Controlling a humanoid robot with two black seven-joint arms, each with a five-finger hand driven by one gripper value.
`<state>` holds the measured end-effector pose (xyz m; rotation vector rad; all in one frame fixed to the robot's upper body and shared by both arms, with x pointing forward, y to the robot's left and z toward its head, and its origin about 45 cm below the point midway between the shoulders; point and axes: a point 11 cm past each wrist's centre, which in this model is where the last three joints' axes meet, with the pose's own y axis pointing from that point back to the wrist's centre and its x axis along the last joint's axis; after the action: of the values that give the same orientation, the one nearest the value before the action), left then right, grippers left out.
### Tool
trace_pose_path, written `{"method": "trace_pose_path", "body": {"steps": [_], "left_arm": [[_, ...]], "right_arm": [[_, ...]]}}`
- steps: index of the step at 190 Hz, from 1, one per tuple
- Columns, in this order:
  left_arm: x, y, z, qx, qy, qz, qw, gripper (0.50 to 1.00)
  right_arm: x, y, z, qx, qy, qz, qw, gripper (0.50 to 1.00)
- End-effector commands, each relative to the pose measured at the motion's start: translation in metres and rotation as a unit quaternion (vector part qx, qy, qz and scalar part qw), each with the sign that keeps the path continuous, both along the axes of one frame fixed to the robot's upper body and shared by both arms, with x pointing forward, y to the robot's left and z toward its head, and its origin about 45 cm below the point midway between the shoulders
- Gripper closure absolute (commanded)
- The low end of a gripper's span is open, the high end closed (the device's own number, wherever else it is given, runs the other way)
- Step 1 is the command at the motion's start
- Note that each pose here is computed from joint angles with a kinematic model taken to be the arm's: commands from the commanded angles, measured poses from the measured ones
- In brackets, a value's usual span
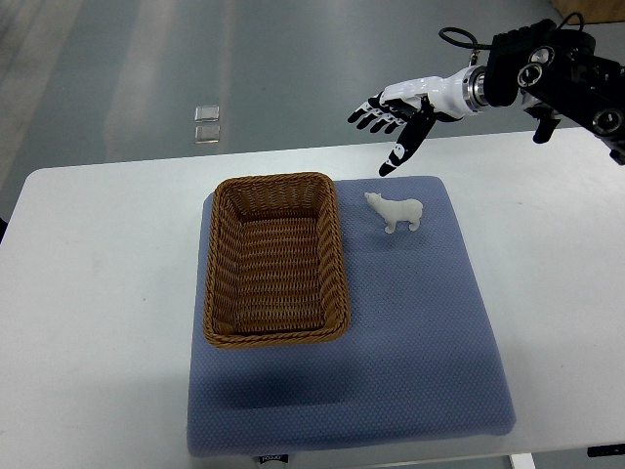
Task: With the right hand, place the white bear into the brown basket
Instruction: 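Move the right hand over the white bear figurine and lower it, then close the right hand fingers around the white bear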
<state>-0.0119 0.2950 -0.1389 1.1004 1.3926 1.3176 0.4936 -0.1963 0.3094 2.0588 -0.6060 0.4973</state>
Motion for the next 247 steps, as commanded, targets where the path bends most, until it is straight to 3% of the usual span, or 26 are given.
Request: {"method": "trace_pose_path", "body": {"steps": [1,112,166,194,229,247], "left_arm": [[0.000,0.000,0.000,-0.001,0.000,0.000,1.000,0.500],[0.000,-0.002,0.000,-0.003,-0.001,0.000,1.000,0.500],[0.001,-0.002,0.000,-0.004,-0.001,0.001,1.000,0.500],[0.001,-0.001,0.000,-0.003,-0.001,0.002,1.000,0.500],[0.000,0.000,0.000,-0.002,-0.001,0.002,1.000,0.500],[0.000,0.000,0.000,-0.001,-0.001,0.002,1.000,0.500]], "right_arm": [[0.000,0.003,0.000,-0.048,-0.003,0.012,0.999,0.568],[-0.011,-0.012,-0.072,-0.094,-0.016,-0.012,0.995,0.583],[-0.021,-0.007,-0.101,-0.092,-0.013,-0.017,0.996,0.664],[-0.023,-0.008,-0.111,-0.101,-0.018,-0.018,0.995,0.668],[-0.027,-0.009,-0.119,-0.101,-0.014,-0.020,0.995,0.709],[-0.028,-0.010,-0.121,-0.101,-0.013,-0.020,0.995,0.812]]}}
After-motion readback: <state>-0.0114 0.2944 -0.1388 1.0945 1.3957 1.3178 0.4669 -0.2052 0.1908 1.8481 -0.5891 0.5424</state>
